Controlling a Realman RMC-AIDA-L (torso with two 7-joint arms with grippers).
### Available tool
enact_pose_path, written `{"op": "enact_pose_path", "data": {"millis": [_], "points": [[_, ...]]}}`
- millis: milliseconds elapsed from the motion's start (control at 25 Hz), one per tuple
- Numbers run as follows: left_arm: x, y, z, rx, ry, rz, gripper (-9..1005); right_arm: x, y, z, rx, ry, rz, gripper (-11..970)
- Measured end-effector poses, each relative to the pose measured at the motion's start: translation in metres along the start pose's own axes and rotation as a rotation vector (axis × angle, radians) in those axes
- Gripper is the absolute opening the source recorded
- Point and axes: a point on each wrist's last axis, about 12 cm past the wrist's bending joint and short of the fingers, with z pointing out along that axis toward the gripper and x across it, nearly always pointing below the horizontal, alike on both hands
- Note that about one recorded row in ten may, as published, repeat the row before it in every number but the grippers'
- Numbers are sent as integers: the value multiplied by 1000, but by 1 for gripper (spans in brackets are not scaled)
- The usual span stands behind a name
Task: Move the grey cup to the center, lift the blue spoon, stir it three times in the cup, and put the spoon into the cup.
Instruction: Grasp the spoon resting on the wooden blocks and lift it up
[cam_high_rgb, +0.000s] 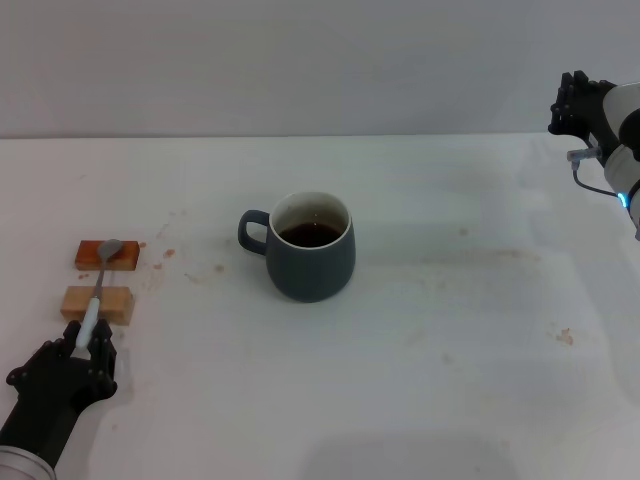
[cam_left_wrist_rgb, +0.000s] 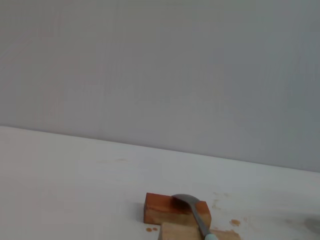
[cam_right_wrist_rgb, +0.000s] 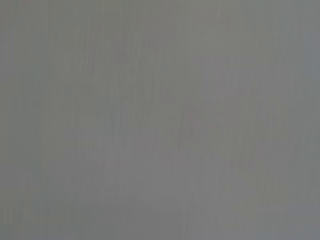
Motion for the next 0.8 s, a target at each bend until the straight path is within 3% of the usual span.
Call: {"op": "enact_pose_path", "data": {"millis": [800], "points": [[1, 2, 0, -14, 3, -10, 291, -1, 1, 0, -2, -3, 2, 81]]}}
